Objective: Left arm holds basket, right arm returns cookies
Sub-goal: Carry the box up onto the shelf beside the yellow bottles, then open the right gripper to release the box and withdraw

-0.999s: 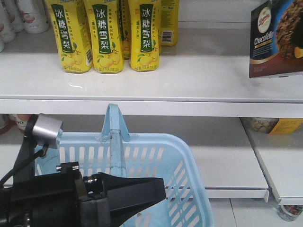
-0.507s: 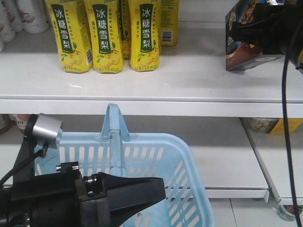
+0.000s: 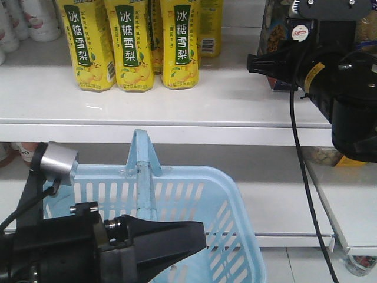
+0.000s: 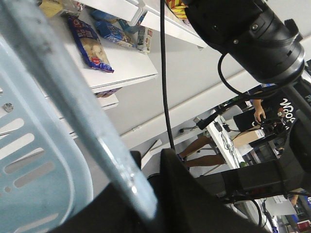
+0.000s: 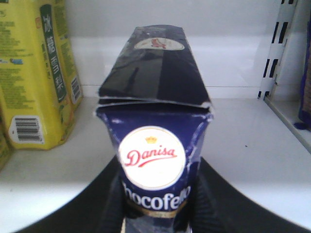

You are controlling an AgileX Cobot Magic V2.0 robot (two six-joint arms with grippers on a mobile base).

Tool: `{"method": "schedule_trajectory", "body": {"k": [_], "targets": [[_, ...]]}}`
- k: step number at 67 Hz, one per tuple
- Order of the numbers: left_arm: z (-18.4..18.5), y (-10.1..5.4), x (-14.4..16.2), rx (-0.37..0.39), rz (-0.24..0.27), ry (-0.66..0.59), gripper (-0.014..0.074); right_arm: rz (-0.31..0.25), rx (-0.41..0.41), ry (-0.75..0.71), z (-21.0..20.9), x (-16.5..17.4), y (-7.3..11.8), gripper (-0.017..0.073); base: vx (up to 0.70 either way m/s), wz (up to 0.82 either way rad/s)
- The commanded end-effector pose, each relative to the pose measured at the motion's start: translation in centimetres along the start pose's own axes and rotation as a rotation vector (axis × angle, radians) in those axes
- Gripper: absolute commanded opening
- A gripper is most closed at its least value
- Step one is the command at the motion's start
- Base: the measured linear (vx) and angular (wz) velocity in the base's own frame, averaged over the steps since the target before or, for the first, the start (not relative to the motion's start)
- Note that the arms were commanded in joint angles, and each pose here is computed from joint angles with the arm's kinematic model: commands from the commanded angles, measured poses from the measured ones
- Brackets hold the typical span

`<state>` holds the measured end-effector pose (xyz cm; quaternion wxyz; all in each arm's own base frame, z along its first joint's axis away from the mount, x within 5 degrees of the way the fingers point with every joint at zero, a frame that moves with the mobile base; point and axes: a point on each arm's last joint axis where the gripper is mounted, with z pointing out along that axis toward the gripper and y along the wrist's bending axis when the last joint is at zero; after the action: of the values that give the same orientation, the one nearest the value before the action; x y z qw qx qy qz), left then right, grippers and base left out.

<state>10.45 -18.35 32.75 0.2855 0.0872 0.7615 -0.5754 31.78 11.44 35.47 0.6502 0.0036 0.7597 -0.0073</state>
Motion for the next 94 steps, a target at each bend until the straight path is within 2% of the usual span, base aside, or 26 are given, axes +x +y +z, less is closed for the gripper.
{"method": "schedule_trajectory", "body": {"k": [1,10,23,27,34,39,53,67,83,94], "targets": [[-0.5,-1.6,-0.7,0.070,-0.027,-0.024,-0.0006,-0.046,0.032,-0.106,-0.1,-2.5,-0.4,0.0252,0.00,0.00],[-0.5,-1.6,-0.7,0.070,-0.027,-0.024,-0.0006,-0.048,0.033,-0.102,0.1,-2.4,-0.3,0.0323,0.00,0.00],[-0.5,-1.6,-0.7,0.070,-0.027,-0.024,-0.0006,-0.049,0.027,-0.100,0.1,-2.4,-0.2,0.0532,0.00,0.00],[-0.5,-1.6,-0.7,0.070,-0.027,-0.024,-0.0006,-0.040,0.027,-0.100,0.0,-2.5,-0.3,0.0591,0.00,0.00],[-0.5,-1.6,-0.7,0.070,-0.027,-0.024,-0.0006,-0.014,0.019,-0.100,-0.4,-2.8,-0.3,0.0636,0.00,0.00],[-0.5,-1.6,-0.7,0.070,-0.027,-0.024,-0.0006,0.002,0.006,-0.097,-1.2,-3.1,-0.4,0.0634,0.00,0.00],[-0.5,-1.6,-0.7,0.070,-0.027,-0.024,-0.0006,-0.037,-0.069,-0.091,-5.0,-2.8,-0.6,0.0584,0.00,0.00],[-0.5,-1.6,-0.7,0.070,-0.027,-0.024,-0.0006,-0.022,-0.133,-0.132,-10.5,-2.0,-1.7,0.0549,0.00,0.00],[-0.5,-1.6,-0.7,0.070,-0.027,-0.024,-0.0006,0.013,-0.224,-0.201,-16.9,0.4,-4.8,0.0543,0.00,0.00],[-0.5,-1.6,-0.7,0.070,-0.027,-0.024,-0.0006,0.042,-0.235,-0.248,-20.0,3.1,-7.7,0.0509,0.00,0.00]]}}
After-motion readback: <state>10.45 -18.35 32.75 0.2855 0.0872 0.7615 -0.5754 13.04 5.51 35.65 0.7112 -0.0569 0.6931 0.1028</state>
